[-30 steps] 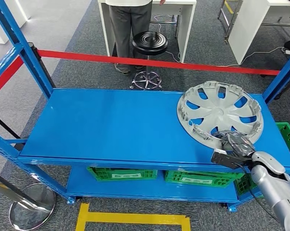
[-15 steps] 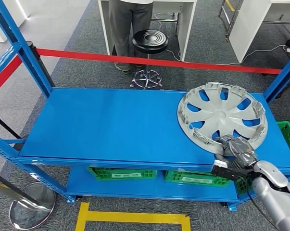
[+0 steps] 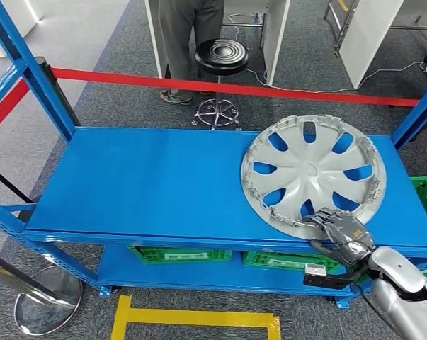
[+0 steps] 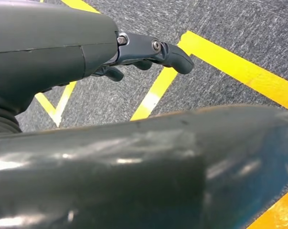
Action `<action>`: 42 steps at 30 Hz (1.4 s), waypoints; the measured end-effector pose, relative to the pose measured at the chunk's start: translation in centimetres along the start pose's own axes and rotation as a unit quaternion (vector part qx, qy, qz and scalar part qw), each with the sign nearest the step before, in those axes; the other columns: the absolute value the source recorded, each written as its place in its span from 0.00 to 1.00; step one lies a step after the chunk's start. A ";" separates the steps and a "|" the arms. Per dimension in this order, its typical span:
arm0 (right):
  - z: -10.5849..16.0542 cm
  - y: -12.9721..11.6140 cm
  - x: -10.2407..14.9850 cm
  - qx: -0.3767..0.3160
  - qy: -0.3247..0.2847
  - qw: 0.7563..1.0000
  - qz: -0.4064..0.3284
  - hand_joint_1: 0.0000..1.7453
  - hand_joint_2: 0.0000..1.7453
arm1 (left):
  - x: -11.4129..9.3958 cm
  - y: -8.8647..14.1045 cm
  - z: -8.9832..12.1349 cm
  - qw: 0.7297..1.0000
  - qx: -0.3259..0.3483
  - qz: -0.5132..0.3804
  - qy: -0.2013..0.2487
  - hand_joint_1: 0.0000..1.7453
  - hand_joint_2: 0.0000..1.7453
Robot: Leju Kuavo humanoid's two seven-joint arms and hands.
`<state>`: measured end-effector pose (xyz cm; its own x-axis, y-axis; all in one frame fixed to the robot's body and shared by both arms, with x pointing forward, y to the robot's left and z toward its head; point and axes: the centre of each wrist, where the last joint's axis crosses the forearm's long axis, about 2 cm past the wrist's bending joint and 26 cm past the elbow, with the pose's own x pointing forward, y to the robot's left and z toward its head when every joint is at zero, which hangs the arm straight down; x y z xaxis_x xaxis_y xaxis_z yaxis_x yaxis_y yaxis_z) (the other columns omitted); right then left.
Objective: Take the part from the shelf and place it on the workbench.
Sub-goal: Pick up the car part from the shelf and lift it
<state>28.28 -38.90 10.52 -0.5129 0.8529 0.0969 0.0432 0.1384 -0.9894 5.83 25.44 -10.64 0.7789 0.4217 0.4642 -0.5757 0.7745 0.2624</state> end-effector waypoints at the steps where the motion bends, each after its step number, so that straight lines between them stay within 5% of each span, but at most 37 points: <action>1: 0.0 -0.1 0.2 -0.004 -0.003 1.000 0.003 1.00 1.00 | 0.0 0.0 0.0 1.000 0.000 0.000 0.000 0.00 0.00; 15: 2.6 -0.9 5.0 -0.111 -0.047 0.993 -0.008 1.00 1.00 | 0.0 -0.1 0.1 0.998 -0.003 -0.025 -0.051 0.00 0.00; 19: 3.7 -1.3 6.8 -0.137 -0.068 0.988 -0.025 1.00 1.00 | -0.1 -0.1 0.1 0.997 -0.011 -0.022 -0.069 0.00 1.00; 42: 4.4 -2.3 11.0 -0.178 -0.115 0.965 -0.154 1.00 1.00 | -0.3 -0.2 0.2 0.998 -0.034 -0.038 -0.042 0.00 1.00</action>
<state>18.75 -32.01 13.41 -0.7237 0.6145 0.3140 0.1290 0.5675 -0.8132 5.71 25.07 -10.65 0.7943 0.3214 0.5155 -0.4951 0.8342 0.2428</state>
